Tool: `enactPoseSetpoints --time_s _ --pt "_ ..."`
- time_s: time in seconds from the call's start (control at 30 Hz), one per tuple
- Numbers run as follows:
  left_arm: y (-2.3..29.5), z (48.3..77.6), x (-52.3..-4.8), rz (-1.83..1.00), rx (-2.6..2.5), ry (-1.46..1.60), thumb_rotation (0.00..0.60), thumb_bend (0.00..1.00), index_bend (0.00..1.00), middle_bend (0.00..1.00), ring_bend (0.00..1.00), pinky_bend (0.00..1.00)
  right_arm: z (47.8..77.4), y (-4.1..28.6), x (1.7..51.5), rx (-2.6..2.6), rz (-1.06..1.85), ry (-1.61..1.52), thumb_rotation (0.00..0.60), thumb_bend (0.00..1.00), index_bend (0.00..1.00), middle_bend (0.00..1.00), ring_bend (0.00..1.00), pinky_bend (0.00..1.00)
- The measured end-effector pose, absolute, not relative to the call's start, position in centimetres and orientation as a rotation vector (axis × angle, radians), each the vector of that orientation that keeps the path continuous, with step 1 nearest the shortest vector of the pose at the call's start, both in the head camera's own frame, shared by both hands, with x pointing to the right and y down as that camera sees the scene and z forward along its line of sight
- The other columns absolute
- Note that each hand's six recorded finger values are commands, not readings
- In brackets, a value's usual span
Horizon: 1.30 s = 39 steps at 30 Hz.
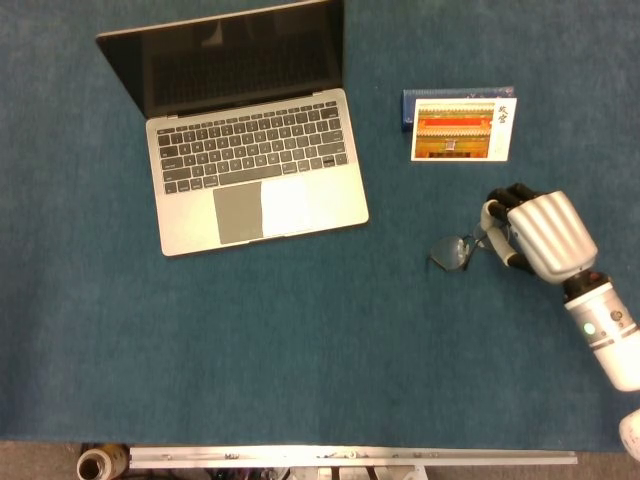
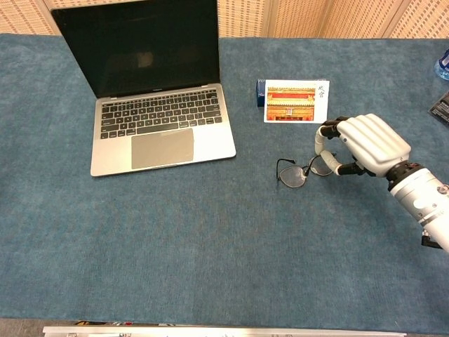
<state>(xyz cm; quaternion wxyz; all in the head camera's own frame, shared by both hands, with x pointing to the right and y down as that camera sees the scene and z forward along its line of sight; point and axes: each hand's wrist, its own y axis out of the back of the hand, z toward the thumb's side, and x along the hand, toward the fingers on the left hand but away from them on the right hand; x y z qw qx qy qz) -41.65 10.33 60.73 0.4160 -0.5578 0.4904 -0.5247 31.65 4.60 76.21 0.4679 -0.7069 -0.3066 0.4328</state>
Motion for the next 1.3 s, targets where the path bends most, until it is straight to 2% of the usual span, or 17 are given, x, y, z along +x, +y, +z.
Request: enactPoseSetpoints --time_s 0.43,1.3 --pt "10.4 60.9 -41.5 -1.320 -1.402 1.220 0.600 0.35 0.54 0.51 0.39 0.53 73.6 2.8 31.1 -1.687 1.002 -0.810 0.600 0.46 0.54 0.47 0.38 0.68" --pt "10.3 60.6 -41.7 -1.315 -1.401 1.237 0.600 0.35 0.54 0.51 0.39 0.53 78.1 2.7 31.0 -1.706 1.098 -0.745 0.600 0.45 0.54 0.47 0.38 0.68"
